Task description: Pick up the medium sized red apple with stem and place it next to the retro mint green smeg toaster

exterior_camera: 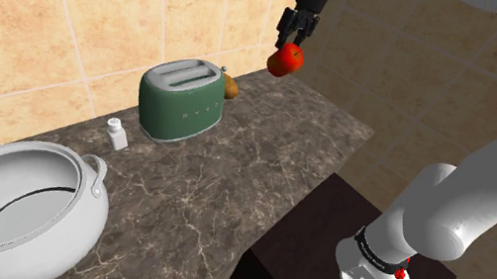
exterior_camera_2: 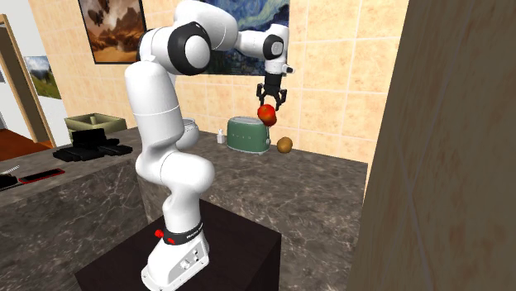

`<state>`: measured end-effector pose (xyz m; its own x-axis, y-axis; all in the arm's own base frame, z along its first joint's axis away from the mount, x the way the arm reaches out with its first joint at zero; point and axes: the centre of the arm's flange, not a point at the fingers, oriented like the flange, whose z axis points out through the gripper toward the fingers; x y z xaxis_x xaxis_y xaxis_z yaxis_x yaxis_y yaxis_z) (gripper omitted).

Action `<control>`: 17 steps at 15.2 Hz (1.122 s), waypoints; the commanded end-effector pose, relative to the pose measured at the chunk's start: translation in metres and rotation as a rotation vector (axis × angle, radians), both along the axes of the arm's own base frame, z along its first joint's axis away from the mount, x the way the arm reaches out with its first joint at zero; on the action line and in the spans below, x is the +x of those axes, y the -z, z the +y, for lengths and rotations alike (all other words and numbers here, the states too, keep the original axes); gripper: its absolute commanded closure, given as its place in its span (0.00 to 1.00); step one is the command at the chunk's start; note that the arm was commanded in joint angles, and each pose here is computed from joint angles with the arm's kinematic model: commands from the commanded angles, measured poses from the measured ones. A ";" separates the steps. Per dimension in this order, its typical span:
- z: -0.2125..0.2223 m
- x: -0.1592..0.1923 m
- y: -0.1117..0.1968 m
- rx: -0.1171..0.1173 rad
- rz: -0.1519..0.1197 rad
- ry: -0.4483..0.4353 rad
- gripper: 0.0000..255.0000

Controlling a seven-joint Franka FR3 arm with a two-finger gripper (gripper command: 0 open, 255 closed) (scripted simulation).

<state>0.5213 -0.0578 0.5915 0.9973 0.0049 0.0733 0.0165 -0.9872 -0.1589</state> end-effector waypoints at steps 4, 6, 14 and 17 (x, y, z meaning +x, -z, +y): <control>0.000 0.001 0.027 0.000 -0.001 0.000 1.00; 0.000 0.001 0.037 0.000 -0.001 0.000 1.00; 0.000 0.001 0.080 0.000 -0.001 0.000 1.00; 0.000 0.001 0.095 0.000 -0.001 0.000 1.00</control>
<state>0.5225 -0.0587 0.5017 0.9973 0.0049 0.0734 0.0165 -0.9871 -0.1590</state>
